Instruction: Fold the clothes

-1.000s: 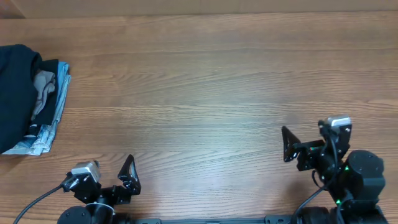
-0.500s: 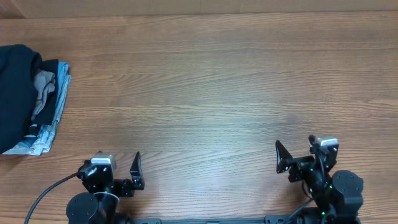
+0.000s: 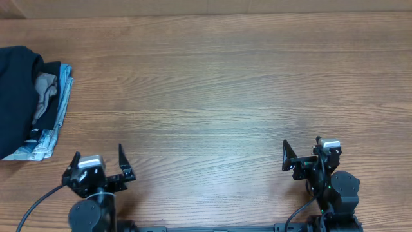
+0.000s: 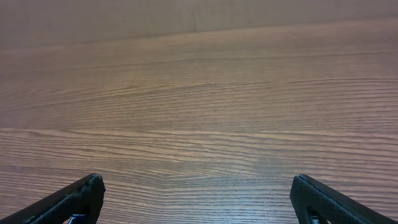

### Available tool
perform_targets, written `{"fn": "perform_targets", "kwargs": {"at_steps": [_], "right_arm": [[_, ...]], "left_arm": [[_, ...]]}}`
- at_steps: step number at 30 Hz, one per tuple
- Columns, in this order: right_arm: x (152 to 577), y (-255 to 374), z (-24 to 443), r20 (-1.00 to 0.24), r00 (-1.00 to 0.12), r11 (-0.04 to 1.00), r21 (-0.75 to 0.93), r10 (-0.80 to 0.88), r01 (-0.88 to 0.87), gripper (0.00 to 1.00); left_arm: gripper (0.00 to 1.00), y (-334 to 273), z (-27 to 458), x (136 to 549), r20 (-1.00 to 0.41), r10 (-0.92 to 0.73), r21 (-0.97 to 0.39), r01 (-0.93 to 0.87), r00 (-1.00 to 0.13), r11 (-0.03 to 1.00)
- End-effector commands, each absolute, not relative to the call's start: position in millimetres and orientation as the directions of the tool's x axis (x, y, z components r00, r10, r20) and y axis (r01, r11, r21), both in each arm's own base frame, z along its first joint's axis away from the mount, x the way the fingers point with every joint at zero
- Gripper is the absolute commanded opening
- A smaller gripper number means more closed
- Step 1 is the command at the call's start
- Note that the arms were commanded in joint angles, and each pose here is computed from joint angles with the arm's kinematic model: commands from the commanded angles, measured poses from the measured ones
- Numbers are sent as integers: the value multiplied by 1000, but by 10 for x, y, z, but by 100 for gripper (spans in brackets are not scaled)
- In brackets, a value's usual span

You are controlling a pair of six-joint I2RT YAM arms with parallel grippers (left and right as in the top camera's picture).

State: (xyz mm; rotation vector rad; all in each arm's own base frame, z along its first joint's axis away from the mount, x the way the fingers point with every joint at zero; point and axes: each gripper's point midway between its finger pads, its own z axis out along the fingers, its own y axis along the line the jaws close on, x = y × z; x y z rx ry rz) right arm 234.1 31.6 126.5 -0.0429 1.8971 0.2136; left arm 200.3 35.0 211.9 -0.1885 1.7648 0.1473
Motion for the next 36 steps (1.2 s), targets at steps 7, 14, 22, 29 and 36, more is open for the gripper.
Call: {"fn": "perform_targets", "kwargs": {"at_steps": [7, 14, 22, 29, 36], "right_arm": [[2346, 293, 1257, -943, -326, 986, 114, 68, -124, 100], [2346, 293, 1257, -943, -326, 986, 114, 68, -124, 100], [2346, 293, 1257, -943, -326, 986, 114, 68, -124, 100], [2346, 293, 1257, -943, -326, 986, 114, 68, -124, 100], [2346, 293, 1257, -943, -326, 986, 114, 68, -124, 100]], "left_arm": [[100, 391, 1607, 2208, -972, -93, -40, -240, -214, 970], [100, 391, 1517, 2336, -984, -92, -55, -237, -150, 970], [100, 391, 1511, 2336, -984, -92, -54, -237, -151, 970], [100, 391, 1509, 2336, -984, -92, -54, -237, -152, 970], [100, 391, 1509, 2336, -984, -92, -54, -237, -152, 970]]}}
